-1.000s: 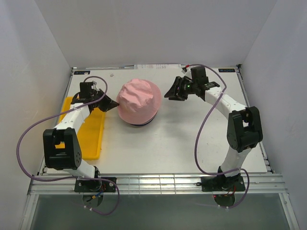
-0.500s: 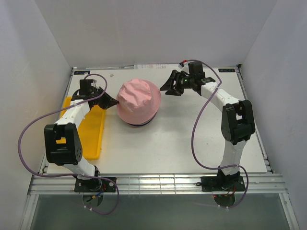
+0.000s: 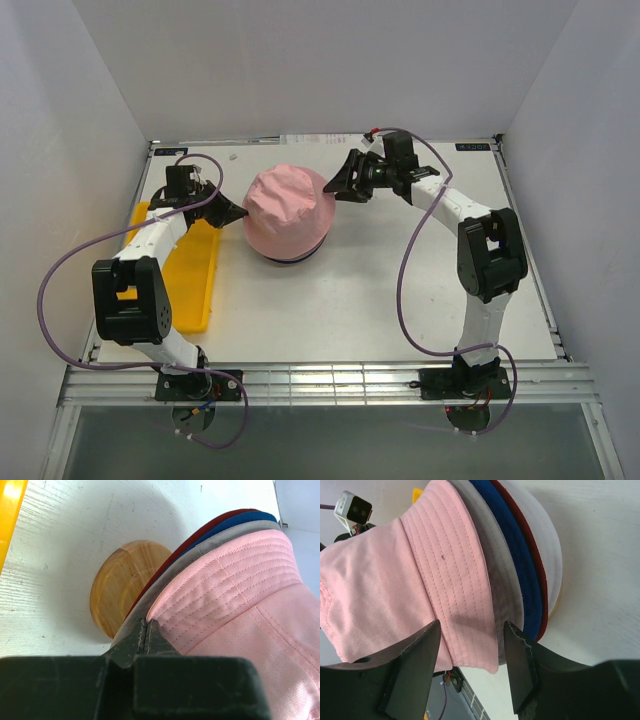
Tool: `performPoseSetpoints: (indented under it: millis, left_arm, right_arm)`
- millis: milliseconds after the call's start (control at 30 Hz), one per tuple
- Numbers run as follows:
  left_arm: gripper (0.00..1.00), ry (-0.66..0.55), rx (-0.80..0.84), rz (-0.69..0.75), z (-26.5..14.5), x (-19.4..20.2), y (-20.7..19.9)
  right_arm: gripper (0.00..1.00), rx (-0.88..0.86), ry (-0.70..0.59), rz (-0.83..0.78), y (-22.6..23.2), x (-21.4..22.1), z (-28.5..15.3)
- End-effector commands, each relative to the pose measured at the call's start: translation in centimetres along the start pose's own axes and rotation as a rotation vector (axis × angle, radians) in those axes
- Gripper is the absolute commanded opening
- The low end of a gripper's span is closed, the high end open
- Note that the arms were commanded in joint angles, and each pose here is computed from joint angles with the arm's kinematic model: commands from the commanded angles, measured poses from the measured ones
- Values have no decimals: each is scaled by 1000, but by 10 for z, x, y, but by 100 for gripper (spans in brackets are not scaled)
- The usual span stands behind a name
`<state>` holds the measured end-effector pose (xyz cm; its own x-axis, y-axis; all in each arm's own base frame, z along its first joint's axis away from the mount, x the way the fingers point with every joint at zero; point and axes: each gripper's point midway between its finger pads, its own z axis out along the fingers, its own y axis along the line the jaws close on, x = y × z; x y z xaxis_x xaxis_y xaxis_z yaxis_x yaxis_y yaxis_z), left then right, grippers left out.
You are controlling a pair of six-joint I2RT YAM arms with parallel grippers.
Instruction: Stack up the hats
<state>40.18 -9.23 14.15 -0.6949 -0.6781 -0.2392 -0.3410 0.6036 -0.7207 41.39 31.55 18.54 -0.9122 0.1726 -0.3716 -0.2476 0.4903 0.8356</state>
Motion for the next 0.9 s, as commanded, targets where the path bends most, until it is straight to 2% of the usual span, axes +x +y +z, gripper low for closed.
performPoseSetpoints:
  millis: [0, 67, 167, 233, 267, 400, 600, 867]
  left_arm:
    - [0, -33, 40, 16, -3, -12, -12]
    - [0, -32, 39, 15, -2, -11, -11]
    - [0, -28, 39, 14, -1, -10, -9]
    - [0, -27, 36, 12, 0, -9, -8]
    - [0, -27, 32, 14, 0, -8, -6]
    - [0, -22, -1, 9, 4, -4, 5]
    - [0, 5, -53, -10, 12, 10, 32]
    - [0, 20, -71, -13, 15, 21, 45]
  right_arm:
    - [58, -35, 12, 9, -2, 6, 7]
    - [56, -35, 17, 20, -4, 10, 8]
    - [46, -30, 22, 29, -7, 11, 10]
    - [35, -25, 25, 34, -10, 13, 10]
    - [24, -19, 24, 37, -13, 14, 11]
    - [8, 30, 18, 59, -32, 18, 14]
    - [8, 101, 57, 123, -75, 40, 17]
    - [8, 151, 72, 120, -91, 46, 14]
